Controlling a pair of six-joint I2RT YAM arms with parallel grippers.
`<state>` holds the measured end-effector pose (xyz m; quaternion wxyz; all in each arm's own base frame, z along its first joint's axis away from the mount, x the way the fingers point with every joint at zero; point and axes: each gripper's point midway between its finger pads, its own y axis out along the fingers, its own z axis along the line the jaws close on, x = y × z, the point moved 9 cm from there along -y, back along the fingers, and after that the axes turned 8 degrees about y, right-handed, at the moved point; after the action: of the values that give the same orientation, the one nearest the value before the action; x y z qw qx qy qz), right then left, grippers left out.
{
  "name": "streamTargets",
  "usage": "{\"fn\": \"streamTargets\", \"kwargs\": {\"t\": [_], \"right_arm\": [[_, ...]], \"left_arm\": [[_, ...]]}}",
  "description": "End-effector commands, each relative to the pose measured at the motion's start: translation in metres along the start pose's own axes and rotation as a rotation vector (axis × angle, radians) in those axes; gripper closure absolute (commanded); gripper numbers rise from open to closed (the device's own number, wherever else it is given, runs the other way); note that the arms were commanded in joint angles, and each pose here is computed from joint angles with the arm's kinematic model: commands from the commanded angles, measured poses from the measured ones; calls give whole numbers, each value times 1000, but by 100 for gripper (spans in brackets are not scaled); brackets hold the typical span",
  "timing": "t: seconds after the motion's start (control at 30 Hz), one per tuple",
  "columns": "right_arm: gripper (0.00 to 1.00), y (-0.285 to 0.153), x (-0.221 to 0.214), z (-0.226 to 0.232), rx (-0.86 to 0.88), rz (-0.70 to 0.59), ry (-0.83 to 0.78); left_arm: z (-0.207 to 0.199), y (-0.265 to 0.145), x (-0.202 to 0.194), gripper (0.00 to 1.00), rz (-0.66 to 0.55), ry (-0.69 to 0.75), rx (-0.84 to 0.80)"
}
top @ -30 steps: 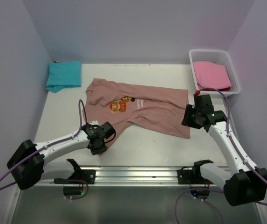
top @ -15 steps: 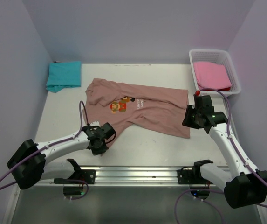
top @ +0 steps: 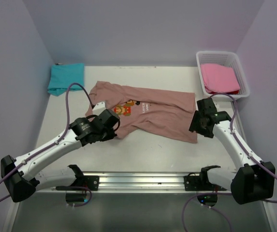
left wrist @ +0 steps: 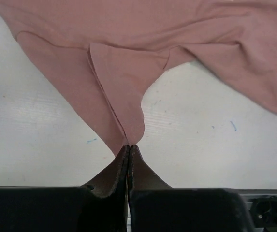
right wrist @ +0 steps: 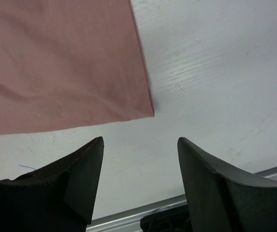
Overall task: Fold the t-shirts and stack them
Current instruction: Grap the side of the flattened tshirt closest away from the robot with both arms
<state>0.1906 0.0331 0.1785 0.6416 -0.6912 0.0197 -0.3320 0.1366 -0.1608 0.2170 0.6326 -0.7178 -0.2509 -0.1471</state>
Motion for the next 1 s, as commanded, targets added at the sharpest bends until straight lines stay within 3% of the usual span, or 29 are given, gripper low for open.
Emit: {"fn": "streamTargets", "kwargs": {"t": [0.0, 0.13, 0.3, 0.47, 0.97], "right_arm": [[35, -5, 4, 0, -15, -72, 138], [51, 4, -1, 6, 22, -57, 202], [58, 23, -13, 17, 72, 52, 238], [60, 46, -26, 19, 52, 124, 230], [58, 51, -26, 4, -61, 41, 199]], "left_arm": [[7, -28, 24, 100, -132, 48, 26], [8, -49, 42, 100, -220, 44, 14], [7, -79, 64, 100, -313, 21, -22], [5, -99, 83, 100, -395, 26, -22], [-1, -122, 111, 100, -490, 43, 17]]}}
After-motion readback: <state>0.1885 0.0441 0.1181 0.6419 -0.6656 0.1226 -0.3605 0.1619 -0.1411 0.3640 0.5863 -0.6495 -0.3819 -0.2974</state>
